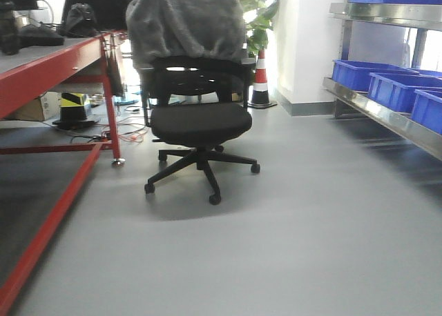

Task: Grab PVC pipe and place in blue bin
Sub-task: 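Drive the base up to the steel shelf of blue bins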

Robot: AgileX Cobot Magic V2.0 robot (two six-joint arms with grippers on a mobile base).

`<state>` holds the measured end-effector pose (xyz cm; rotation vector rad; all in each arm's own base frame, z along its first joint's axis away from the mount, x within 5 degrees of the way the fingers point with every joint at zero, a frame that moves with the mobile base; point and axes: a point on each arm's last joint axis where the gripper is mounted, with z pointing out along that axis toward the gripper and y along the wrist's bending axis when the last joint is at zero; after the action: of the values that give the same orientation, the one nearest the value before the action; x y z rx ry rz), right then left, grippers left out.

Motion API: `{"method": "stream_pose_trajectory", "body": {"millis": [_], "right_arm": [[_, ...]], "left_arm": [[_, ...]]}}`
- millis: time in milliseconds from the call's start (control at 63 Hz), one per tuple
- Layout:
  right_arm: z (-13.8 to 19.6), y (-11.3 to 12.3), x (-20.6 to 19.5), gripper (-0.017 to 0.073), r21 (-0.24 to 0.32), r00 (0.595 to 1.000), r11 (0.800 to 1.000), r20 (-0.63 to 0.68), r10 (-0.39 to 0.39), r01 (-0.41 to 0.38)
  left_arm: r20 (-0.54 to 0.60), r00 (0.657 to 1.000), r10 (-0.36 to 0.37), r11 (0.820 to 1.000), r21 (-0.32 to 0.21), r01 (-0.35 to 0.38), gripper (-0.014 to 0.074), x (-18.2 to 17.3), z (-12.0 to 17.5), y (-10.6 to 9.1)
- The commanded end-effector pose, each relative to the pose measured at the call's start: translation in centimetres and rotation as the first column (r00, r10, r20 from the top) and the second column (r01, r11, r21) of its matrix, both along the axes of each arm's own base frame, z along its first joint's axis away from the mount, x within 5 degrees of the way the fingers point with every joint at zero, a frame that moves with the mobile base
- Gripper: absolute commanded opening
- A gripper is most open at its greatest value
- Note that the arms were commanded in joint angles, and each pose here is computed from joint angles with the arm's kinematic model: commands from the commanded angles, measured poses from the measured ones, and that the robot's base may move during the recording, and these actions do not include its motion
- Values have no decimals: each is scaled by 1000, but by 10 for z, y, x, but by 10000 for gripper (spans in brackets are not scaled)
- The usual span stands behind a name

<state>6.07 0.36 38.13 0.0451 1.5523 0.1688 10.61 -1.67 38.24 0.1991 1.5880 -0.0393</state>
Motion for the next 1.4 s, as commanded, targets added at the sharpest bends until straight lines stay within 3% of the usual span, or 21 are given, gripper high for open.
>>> {"method": "stream_pose_trajectory", "body": {"millis": [0,1380], "right_arm": [[3,0,0,-154,-5,999,1000,32,-1,1],[3,0,0,-154,-5,999,1000,32,-1,1]], "left_arm": [[34,999,-7,1000,-7,7,-111,-1,4,-1],[34,999,-7,1000,-7,7,-111,-1,4,-1]]}}
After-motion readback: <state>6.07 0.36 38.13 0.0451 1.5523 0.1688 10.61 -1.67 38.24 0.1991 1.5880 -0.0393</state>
